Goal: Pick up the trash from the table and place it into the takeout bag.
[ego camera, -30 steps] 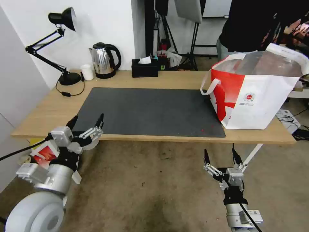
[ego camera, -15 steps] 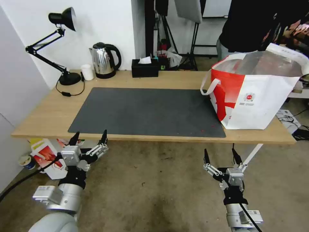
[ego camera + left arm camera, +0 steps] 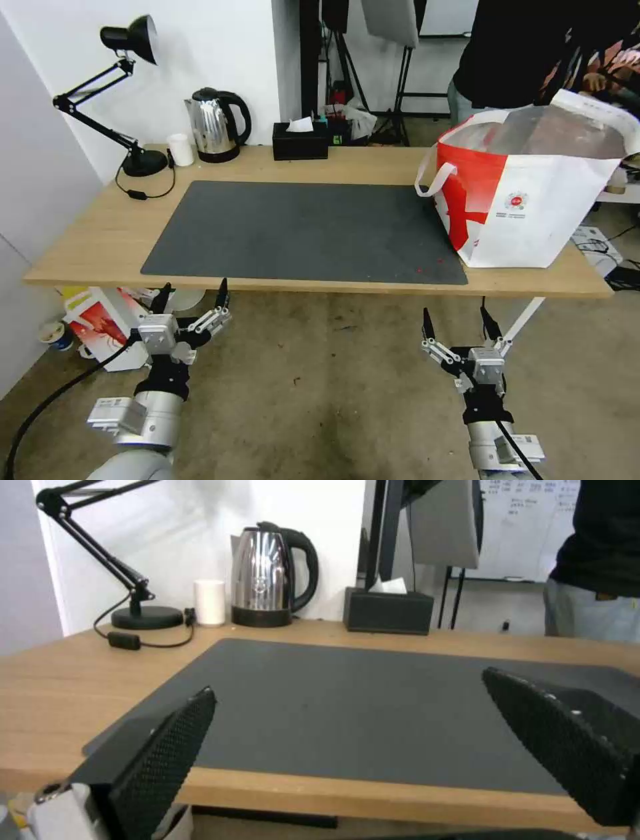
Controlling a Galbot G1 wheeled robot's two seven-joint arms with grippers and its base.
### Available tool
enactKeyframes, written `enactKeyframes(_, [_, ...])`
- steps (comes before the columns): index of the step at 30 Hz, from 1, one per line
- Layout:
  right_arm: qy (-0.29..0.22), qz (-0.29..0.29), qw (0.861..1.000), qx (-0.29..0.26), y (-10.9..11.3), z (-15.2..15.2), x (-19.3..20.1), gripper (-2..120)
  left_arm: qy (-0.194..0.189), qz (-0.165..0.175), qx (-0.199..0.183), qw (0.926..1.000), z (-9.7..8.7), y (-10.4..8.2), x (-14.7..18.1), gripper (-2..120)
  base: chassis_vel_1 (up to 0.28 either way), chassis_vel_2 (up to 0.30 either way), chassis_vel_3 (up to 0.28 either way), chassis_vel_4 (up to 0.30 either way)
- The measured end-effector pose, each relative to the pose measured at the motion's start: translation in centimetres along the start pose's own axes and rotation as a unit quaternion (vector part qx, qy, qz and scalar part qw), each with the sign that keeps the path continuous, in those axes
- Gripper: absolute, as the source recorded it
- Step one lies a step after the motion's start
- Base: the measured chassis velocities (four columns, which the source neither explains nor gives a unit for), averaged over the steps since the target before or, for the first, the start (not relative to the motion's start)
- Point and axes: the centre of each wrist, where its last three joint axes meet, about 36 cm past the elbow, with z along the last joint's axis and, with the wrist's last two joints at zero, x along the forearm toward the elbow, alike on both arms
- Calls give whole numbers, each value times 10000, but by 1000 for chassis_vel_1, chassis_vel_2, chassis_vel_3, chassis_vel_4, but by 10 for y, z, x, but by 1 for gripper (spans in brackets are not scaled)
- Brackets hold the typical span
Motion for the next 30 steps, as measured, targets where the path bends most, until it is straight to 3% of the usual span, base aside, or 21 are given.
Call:
enactKeyframes(7, [0,0,10000,0,0,0,0,100,55,70,-354,9993,15,2,7,100,0,0,0,0])
enactKeyframes(16, [0,0,10000,0,0,0,0,100,188,103,-446,9988,32,3,11,100,0,0,0,0])
enactKeyframes(30, [0,0,10000,0,0,0,0,100,274,159,-626,9975,38,14,11,100,0,0,0,0])
